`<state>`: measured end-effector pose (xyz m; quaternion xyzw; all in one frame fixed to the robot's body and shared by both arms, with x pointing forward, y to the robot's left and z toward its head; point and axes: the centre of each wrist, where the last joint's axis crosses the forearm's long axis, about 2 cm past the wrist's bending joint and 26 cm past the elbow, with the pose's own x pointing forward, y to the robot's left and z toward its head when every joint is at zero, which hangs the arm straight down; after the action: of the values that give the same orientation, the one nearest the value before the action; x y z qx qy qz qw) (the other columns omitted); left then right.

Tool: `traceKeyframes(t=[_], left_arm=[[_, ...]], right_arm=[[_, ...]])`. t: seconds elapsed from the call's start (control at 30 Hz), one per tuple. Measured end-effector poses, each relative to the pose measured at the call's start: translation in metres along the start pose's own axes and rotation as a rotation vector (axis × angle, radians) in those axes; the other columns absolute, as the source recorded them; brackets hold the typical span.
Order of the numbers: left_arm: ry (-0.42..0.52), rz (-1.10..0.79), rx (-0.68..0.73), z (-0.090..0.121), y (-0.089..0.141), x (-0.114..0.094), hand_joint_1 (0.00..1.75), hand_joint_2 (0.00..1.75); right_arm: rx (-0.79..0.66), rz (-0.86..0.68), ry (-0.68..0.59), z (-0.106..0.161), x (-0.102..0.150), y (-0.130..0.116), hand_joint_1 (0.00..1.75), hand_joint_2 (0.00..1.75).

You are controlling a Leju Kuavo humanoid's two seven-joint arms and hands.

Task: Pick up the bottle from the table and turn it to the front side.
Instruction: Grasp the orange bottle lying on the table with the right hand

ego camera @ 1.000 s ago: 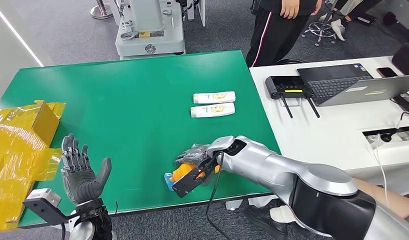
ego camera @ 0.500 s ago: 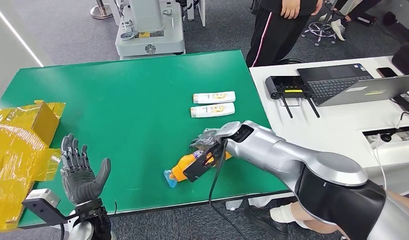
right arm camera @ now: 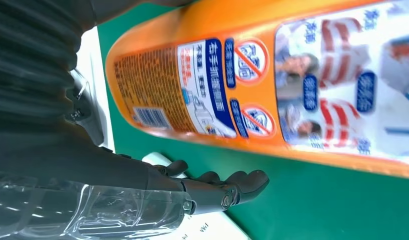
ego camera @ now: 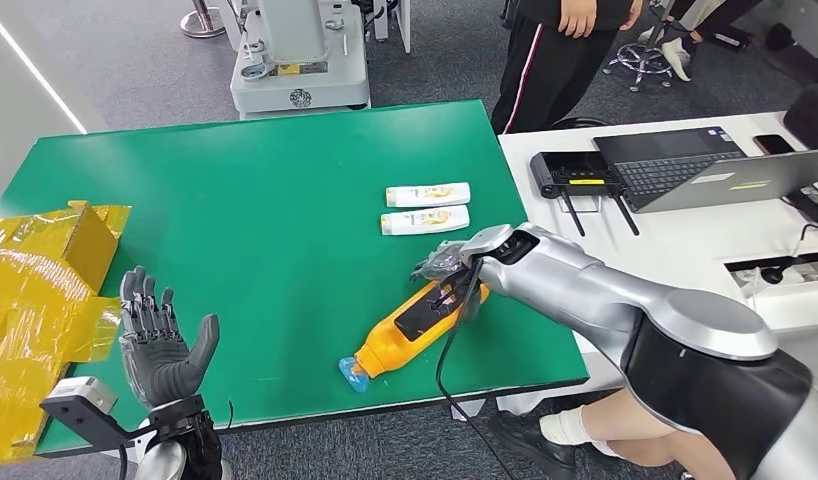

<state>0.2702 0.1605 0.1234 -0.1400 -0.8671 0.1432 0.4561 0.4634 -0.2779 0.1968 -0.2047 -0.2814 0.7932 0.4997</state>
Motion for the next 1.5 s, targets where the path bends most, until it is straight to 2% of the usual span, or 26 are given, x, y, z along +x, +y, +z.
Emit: traceKeyframes(t=[0.43, 1.07, 1.1, 1.2, 1.23, 1.5], left_arm=[[-0.009, 0.003, -0.002, -0.004, 0.001, 0.001, 0.00, 1.75], [-0.009, 0.002, -0.026, -0.004, 0.001, 0.001, 0.00, 1.75], [-0.009, 0.002, -0.026, -0.004, 0.001, 0.001, 0.00, 1.75], [-0.009, 0.002, -0.026, -0.004, 0.001, 0.001, 0.00, 1.75], [-0.009, 0.002, -0.026, -0.004, 0.001, 0.001, 0.00, 1.75], [-0.009, -0.001, -0.021, -0.004, 0.001, 0.000, 0.00, 1.75]], right_arm=[[-0.013, -0.025, -0.009, -0.001, -0.010, 0.014, 0.00, 1.75], [-0.088, -0.096, -0.092, -0.023, 0.002, 0.068, 0.00, 1.75], [-0.092, -0.098, -0.091, -0.023, 0.002, 0.069, 0.30, 1.75], [-0.098, -0.104, -0.090, -0.024, 0.002, 0.071, 1.61, 1.75], [-0.099, -0.106, -0.091, -0.024, 0.002, 0.072, 1.75, 1.75], [-0.145, -0.109, -0.107, -0.026, 0.005, 0.075, 1.75, 1.75]])
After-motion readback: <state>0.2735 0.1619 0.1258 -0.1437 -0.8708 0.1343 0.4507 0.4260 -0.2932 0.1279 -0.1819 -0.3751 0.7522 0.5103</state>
